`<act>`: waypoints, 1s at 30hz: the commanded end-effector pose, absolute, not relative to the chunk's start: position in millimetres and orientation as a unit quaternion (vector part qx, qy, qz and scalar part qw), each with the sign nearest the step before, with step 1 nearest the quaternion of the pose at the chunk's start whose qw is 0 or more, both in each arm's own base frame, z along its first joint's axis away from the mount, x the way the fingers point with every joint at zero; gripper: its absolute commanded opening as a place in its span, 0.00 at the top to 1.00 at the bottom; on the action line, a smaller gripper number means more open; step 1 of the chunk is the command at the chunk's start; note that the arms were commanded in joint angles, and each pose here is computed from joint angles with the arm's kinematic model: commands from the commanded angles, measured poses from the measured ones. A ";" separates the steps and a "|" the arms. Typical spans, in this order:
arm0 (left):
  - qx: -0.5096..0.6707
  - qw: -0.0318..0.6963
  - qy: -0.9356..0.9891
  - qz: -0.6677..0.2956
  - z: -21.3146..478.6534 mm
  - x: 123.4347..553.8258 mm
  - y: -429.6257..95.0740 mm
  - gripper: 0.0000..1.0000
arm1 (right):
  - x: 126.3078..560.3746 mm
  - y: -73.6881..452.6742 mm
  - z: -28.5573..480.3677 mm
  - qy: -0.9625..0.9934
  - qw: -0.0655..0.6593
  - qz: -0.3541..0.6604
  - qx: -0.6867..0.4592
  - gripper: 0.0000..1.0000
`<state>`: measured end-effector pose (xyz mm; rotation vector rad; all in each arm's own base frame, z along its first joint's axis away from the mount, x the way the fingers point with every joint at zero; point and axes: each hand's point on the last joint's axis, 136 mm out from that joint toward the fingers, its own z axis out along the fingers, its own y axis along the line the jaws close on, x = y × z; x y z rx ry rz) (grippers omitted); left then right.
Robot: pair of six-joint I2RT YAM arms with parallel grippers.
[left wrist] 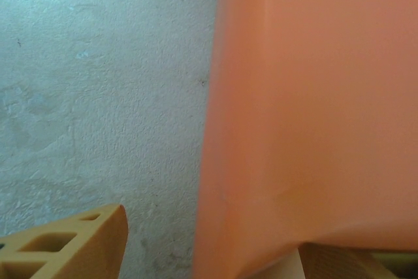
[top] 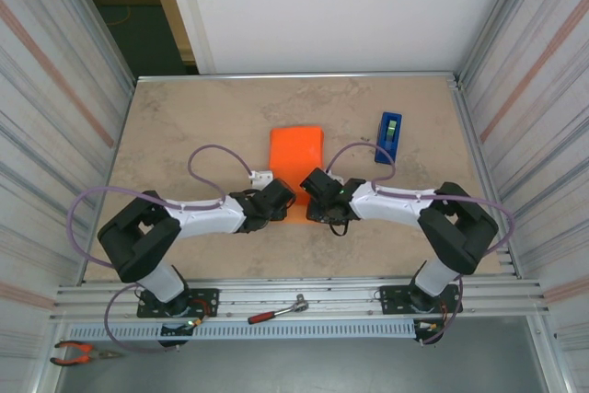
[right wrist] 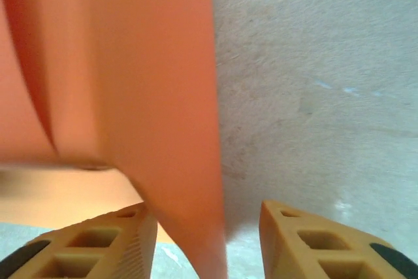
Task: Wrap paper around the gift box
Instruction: Fold the third fold of the wrapping paper on the gift box.
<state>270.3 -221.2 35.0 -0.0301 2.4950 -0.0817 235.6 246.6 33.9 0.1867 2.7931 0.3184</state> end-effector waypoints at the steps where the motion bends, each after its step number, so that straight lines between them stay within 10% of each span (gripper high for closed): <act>1: -0.032 0.336 0.941 -0.022 40.5 276.6 -219.5 0.32 | 238.3 232.8 48.4 0.976 0.172 0.110 0.074 0.45; 11: -0.031 0.330 0.943 -0.015 34.0 275.3 -220.9 0.33 | 274.6 244.2 47.2 0.974 0.177 0.114 0.079 0.36; 30: 0.001 0.325 0.946 -0.022 42.6 270.6 -223.7 0.33 | 288.9 243.8 30.9 0.976 0.173 0.093 0.093 0.74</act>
